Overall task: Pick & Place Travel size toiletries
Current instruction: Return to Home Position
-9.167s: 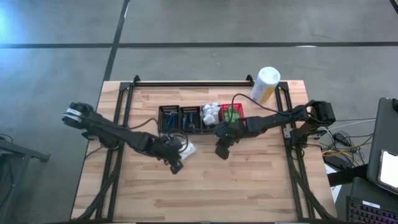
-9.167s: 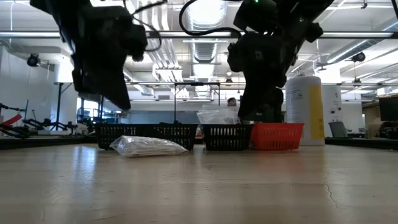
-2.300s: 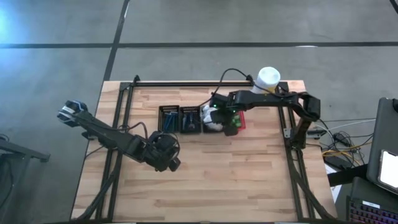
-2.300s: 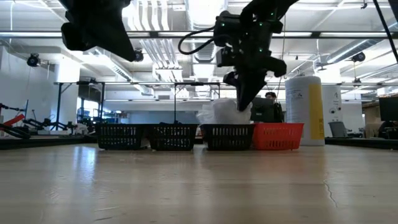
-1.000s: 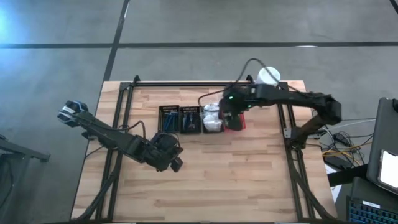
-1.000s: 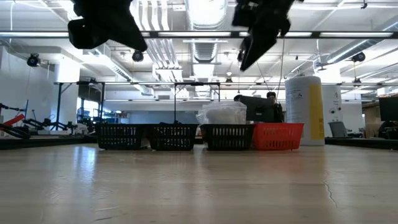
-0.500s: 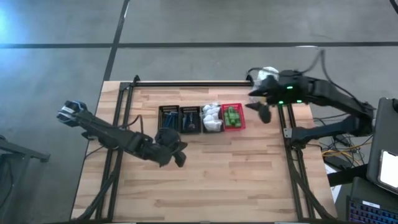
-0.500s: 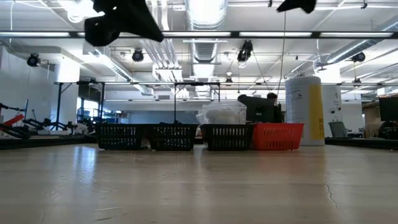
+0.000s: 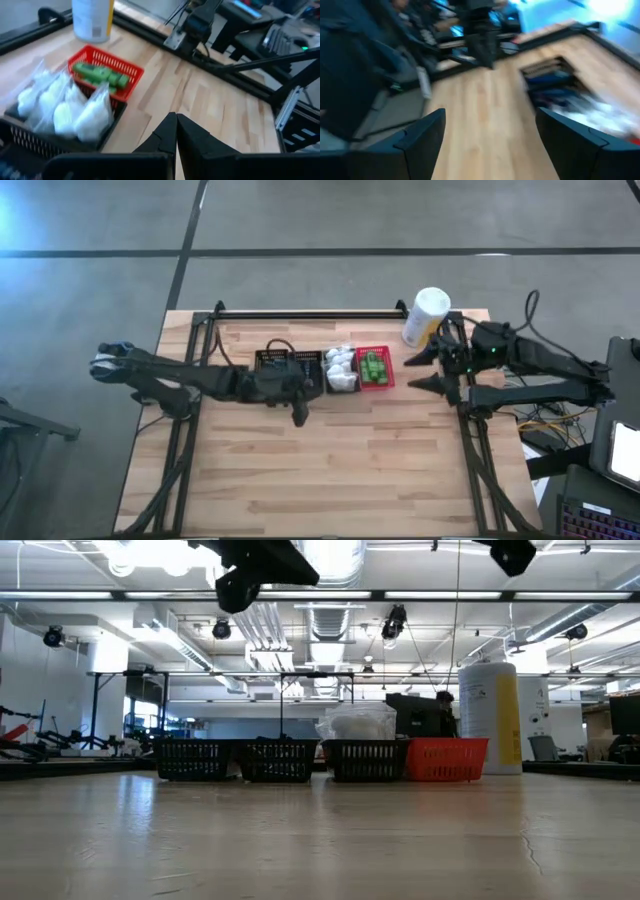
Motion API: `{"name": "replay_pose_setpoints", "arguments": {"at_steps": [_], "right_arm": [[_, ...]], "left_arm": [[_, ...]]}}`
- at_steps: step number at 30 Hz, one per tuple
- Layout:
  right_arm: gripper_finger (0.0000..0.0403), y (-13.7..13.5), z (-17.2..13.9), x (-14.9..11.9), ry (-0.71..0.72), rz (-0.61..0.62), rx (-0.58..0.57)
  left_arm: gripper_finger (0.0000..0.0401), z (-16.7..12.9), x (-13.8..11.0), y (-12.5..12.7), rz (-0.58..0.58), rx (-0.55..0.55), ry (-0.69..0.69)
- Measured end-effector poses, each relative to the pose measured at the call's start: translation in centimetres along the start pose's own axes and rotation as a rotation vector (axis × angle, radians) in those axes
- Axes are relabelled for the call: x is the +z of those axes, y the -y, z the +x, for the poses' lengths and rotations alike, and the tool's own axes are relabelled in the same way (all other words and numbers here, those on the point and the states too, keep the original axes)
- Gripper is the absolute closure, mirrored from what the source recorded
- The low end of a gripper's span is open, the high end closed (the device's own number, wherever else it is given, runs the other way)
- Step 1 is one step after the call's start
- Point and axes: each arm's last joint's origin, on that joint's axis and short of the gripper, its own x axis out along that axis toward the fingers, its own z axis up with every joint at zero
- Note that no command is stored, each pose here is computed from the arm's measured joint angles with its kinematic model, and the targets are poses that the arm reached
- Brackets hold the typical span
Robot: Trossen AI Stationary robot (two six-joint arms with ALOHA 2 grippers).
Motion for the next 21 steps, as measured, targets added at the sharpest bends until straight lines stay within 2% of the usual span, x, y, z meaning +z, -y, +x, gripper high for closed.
{"name": "replay_pose_setpoints", "arguments": {"at_steps": [4, 9, 15, 21], "right_arm": [[0.0086, 0.7, 1.7, -2.3, 0.093, 0.013, 0.144], [0.0071, 1.8, 3.1, -5.1, 0.183, 0.033, 0.218], [0.0054, 3.1, 3.8, -7.9, 0.222, 0.090, 0.232], [0.0051, 3.9, 3.9, -10.0, 0.251, 0.133, 0.234]], "left_arm": [[0.0389, -0.3, 1.2, -0.9, 0.026, -0.042, 0.026], [0.0389, -0.5, 1.7, -3.1, 0.048, -0.117, 0.063], [0.0389, -1.1, -0.4, -6.4, 0.027, -0.257, 0.190], [0.0389, -3.0, -3.5, -9.1, 0.005, -0.225, 0.224]]}}
